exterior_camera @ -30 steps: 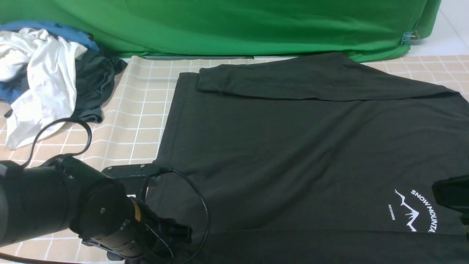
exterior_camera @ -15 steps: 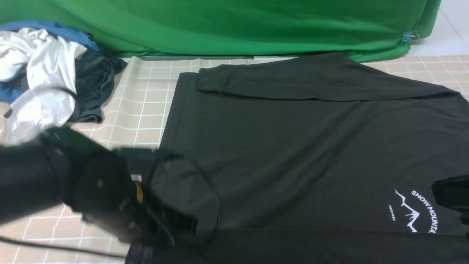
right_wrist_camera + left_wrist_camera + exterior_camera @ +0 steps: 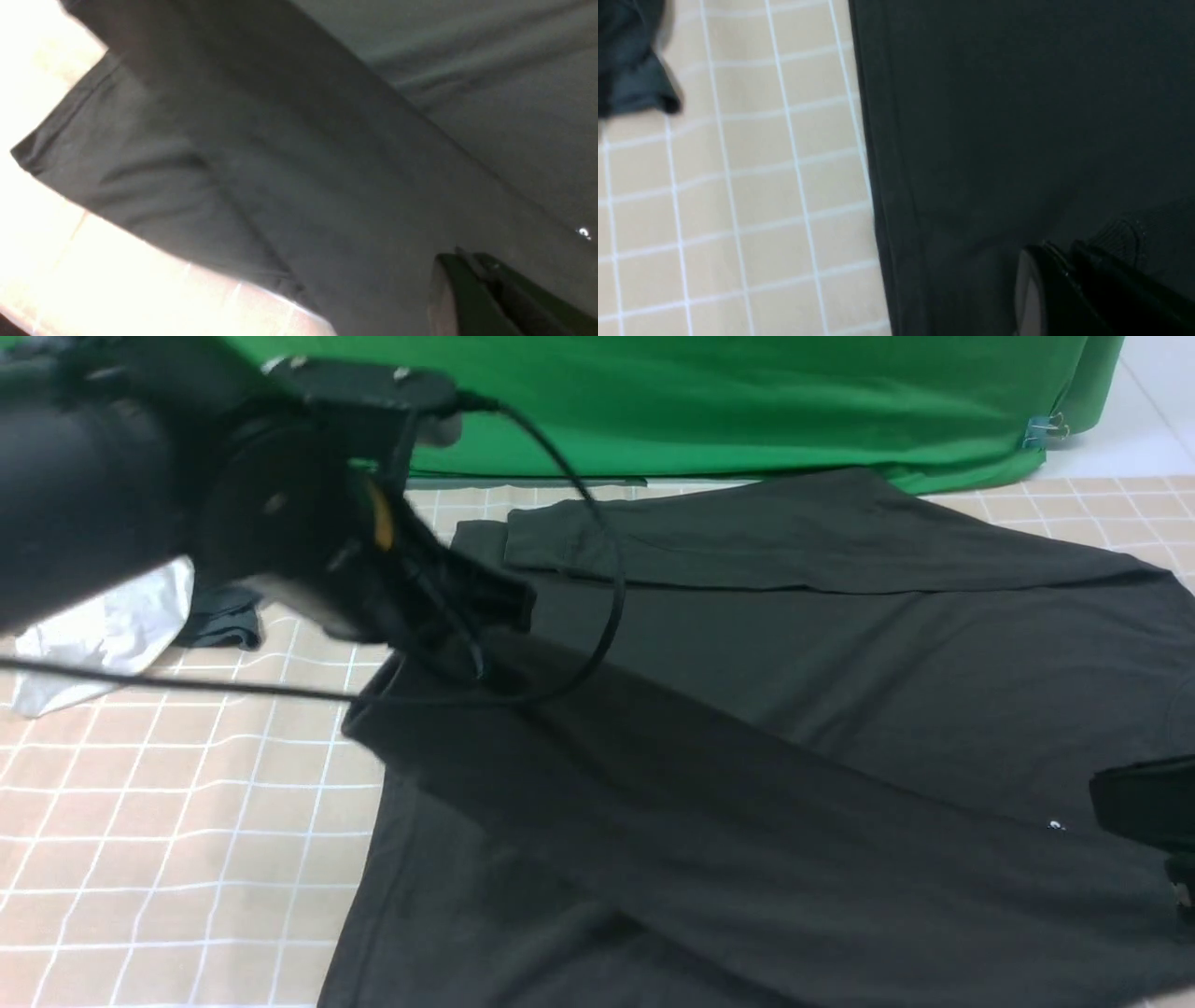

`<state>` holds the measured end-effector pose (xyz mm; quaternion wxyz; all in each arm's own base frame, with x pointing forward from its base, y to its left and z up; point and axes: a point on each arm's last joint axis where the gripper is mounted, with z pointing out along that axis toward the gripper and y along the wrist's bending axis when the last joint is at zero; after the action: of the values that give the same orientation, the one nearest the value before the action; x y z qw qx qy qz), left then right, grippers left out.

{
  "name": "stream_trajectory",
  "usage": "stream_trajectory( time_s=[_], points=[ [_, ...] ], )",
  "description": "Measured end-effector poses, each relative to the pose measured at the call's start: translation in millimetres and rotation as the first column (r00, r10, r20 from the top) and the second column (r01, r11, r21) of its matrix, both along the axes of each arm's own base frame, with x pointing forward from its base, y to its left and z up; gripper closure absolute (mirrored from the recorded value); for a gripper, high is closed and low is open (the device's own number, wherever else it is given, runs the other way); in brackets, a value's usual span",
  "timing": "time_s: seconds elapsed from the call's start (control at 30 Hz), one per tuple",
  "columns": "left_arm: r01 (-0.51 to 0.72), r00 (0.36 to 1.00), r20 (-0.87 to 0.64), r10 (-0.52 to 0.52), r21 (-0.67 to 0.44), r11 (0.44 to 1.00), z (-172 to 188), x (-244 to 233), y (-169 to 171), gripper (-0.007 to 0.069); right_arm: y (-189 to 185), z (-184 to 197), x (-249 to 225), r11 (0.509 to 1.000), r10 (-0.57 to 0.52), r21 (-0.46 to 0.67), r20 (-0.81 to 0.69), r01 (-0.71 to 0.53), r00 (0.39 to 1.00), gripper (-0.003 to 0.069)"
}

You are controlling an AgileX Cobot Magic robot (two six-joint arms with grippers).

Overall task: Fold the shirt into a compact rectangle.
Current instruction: 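Fold the left side of the black T-shirt inward over its body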

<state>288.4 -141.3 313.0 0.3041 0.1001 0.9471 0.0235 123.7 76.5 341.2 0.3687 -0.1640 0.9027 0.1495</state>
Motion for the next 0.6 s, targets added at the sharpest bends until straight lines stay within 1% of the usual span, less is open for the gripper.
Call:
stream_trajectory(
  time_s=[0.13, 0.23, 0.37, 0.6],
  points=[
    [-0.005, 1.000, -0.015, 0.006, 0.058, 0.998, -14, 20, -4, 0.0593, 0, 0, 0, 1.000, -0.001, 0.004, 0.005, 0.001, 1.000, 0.0622],
    [-0.032, 0.999, -0.038, 0.036, 0.089, 0.995, -28, 39, 1, 0.0593, 0, 1, 1, 1.000, -0.001, 0.006, 0.008, 0.001, 1.000, 0.0620],
    [-0.074, 0.995, -0.057, 0.080, 0.100, 0.992, -44, 59, 11, 0.0593, 0, 1, 1, 1.000, -0.001, 0.008, 0.011, 0.001, 1.000, 0.0620],
    [-0.100, 0.990, -0.091, 0.109, 0.097, 0.990, -73, 80, 20, 0.0593, 1, 1, 1, 1.000, -0.001, 0.010, 0.015, 0.001, 1.000, 0.0615]
  ],
)
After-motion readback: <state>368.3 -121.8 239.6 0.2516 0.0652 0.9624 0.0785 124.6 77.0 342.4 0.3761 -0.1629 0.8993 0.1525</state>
